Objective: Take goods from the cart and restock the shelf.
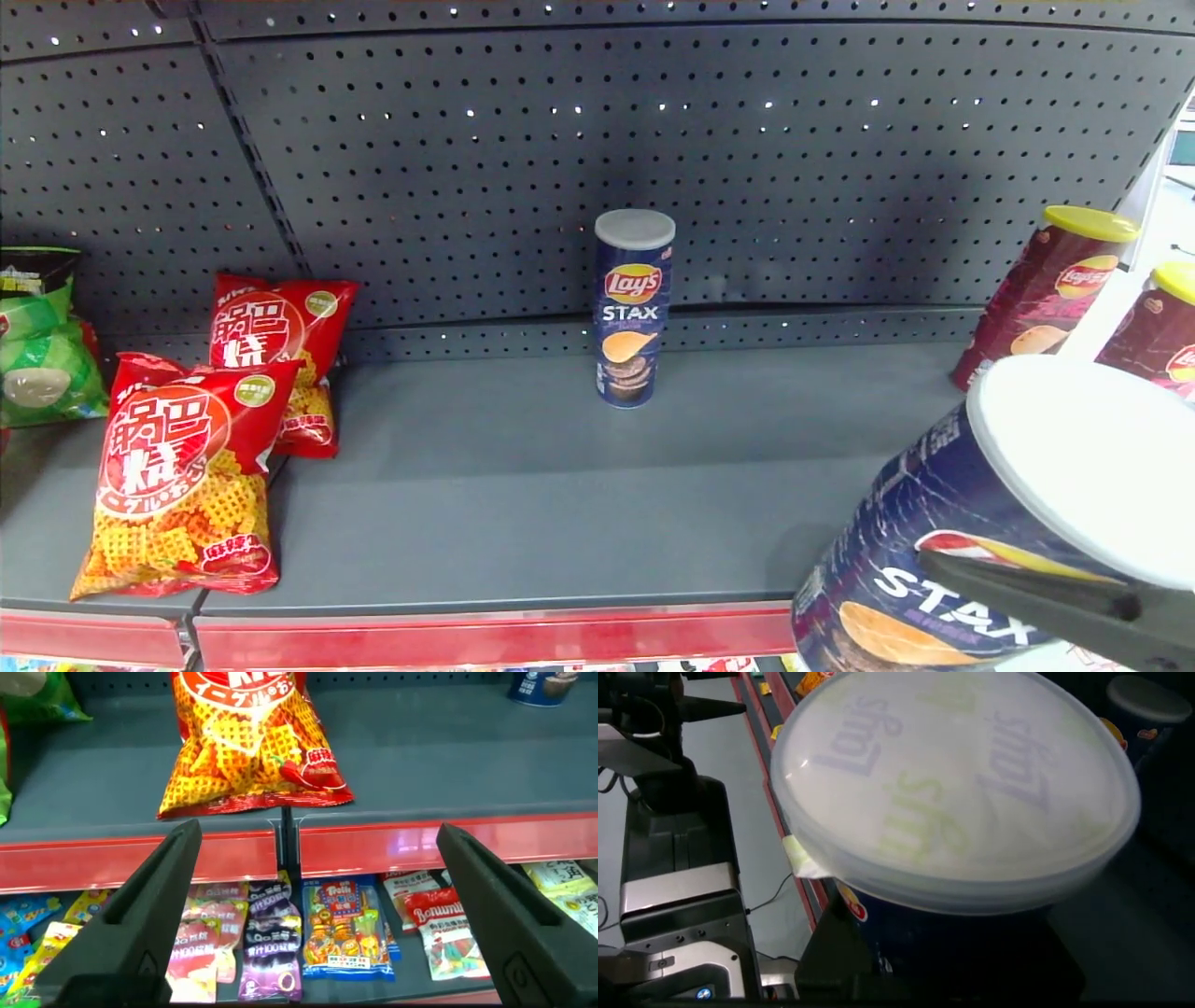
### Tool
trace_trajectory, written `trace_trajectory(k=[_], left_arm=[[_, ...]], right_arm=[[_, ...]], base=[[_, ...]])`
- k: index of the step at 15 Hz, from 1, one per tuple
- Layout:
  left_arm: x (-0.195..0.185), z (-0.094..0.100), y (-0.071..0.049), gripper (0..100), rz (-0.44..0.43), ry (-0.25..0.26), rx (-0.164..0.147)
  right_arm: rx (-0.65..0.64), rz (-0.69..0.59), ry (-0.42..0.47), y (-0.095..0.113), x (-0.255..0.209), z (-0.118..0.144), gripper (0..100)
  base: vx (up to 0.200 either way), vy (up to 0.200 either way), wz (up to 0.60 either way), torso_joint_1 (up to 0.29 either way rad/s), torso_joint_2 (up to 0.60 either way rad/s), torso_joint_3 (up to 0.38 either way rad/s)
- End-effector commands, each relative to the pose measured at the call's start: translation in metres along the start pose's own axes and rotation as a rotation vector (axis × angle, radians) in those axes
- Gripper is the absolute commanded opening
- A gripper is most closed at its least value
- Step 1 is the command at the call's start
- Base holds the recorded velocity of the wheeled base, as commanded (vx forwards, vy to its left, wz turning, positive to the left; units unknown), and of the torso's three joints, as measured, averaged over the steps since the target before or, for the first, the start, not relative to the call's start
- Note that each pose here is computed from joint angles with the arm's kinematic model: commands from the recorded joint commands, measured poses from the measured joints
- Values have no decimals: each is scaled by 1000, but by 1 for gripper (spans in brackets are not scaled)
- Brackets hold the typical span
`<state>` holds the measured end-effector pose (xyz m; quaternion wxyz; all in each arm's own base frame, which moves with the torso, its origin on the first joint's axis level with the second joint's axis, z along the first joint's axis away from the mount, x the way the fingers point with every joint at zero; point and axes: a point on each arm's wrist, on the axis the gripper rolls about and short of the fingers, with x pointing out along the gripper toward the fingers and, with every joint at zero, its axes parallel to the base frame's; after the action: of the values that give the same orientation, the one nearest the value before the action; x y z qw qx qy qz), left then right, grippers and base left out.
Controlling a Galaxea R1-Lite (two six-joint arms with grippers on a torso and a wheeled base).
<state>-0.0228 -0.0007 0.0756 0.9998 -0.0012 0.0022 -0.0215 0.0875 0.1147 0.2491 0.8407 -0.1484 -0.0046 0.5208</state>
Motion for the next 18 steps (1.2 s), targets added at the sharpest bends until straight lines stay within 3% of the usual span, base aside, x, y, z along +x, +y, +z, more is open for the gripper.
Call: trace_trajectory(k=[1,2,3,4,5,6,7,8,10,12,14,18], left_arm=[[0,0,0,100,2,0,4],[0,1,0,100,-3,-10,24],[-6,31,0,100,-2,-119,22],[-3,75,1,100,-39,-144,-47],[4,102,2,100,-76,-140,-96],[7,117,2,100,-90,-148,-78],[22,131,0,100,-106,-115,5],[34,152,-1,100,-135,-138,71],[65,177,-5,100,-224,-163,101],[88,179,-9,100,-296,-143,103],[112,176,-13,100,-362,-73,99],[165,181,-34,100,-463,-58,98]], right_arm=[[3,-1,-2,-1,1,1,0],[2,0,-6,-1,2,3,0],[0,-4,-13,-2,1,5,0],[0,-4,-13,-1,1,5,0],[3,-3,-9,-2,2,4,0],[2,0,-5,-1,3,4,0],[6,1,4,-2,6,3,0],[7,2,9,-3,9,3,0],[10,2,9,-6,16,7,0],[28,-6,-3,-10,22,15,0],[35,-11,-7,-13,26,18,0],[39,-13,-6,-14,27,19,0]], base=[[0,0,0,0,0,0],[0,0,0,0,0,0],[0,0,0,0,0,0],[0,0,0,0,0,0],[0,0,0,0,0,0],[0,0,0,0,0,0],[0,0,0,0,0,0],[0,0,0,0,0,0],[0,0,0,0,0,0],[0,0,0,0,0,0],[0,0,0,0,0,0],[0,0,0,0,0,0]])
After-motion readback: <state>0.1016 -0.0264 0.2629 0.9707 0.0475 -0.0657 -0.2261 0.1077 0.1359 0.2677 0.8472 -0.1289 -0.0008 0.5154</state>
